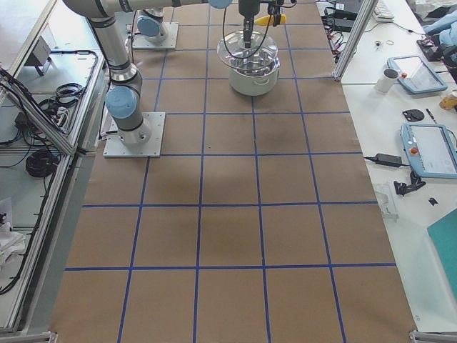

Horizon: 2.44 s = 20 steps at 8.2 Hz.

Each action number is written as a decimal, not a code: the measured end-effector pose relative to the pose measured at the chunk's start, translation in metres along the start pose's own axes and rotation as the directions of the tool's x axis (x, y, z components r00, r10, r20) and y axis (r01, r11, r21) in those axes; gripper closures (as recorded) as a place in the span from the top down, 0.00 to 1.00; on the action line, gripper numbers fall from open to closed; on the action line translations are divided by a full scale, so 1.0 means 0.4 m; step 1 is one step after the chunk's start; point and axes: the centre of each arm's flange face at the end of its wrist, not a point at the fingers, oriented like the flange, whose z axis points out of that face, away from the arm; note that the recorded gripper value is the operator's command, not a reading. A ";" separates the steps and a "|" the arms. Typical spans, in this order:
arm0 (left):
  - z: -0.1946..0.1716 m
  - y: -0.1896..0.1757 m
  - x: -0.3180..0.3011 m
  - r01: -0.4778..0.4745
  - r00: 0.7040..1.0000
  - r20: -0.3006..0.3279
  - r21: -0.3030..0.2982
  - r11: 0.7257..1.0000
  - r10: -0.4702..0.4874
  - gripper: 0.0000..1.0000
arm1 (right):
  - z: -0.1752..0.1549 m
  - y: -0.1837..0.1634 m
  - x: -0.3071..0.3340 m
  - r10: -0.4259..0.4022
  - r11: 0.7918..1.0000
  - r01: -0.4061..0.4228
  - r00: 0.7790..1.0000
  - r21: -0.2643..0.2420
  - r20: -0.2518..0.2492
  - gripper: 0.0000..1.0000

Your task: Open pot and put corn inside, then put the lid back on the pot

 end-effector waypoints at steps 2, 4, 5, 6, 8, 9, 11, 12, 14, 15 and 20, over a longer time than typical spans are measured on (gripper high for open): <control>-0.153 0.087 0.154 -0.013 1.000 0.000 0.030 0.999 0.013 0.00 | -0.054 0.039 0.114 -0.039 0.998 0.038 0.999 -0.045 -0.014 0.14; -0.263 0.207 0.369 -0.052 0.998 -0.027 0.073 0.996 0.054 0.00 | -0.059 0.046 0.145 -0.042 0.997 0.041 0.999 -0.058 -0.017 0.07; -0.296 0.279 0.482 -0.094 0.994 -0.037 0.090 0.991 0.098 0.00 | -0.059 0.047 0.149 -0.041 0.997 0.040 0.999 -0.061 -0.018 0.08; -0.307 0.334 0.564 -0.136 0.989 -0.047 0.096 0.986 0.141 0.00 | -0.059 0.047 0.150 -0.041 0.997 0.040 0.999 -0.062 -0.018 0.08; -0.272 0.387 0.654 -0.196 0.978 -0.054 0.075 0.978 0.200 0.00 | -0.058 0.047 0.152 -0.044 0.997 0.043 0.999 -0.064 -0.019 0.08; -0.234 0.393 0.680 -0.208 0.975 -0.071 0.047 0.977 0.211 0.00 | -0.058 0.047 0.152 -0.045 0.997 0.044 0.999 -0.064 -0.020 0.08; -0.149 0.383 0.719 -0.218 0.971 -0.099 0.009 0.976 0.217 0.00 | -0.058 0.048 0.152 -0.045 0.997 0.044 0.999 -0.065 -0.018 0.08; -0.114 0.378 0.732 -0.223 0.970 -0.103 0.000 0.975 0.222 0.26 | -0.058 0.047 0.152 -0.045 0.997 0.044 0.999 -0.065 -0.016 0.08; -0.059 0.369 0.749 -0.232 0.968 -0.103 -0.011 0.973 0.230 1.00 | -0.058 0.047 0.152 -0.046 0.997 0.045 0.999 -0.065 -0.014 0.08; -0.049 0.367 0.753 -0.237 0.966 -0.104 -0.009 0.971 0.235 1.00 | -0.059 0.048 0.151 -0.047 0.997 0.046 0.999 -0.064 -0.014 0.08; -0.087 0.392 0.762 -0.251 0.965 -0.077 -0.005 0.968 0.250 1.00 | -0.057 0.048 0.150 -0.066 0.996 0.065 0.998 -0.065 -0.011 0.08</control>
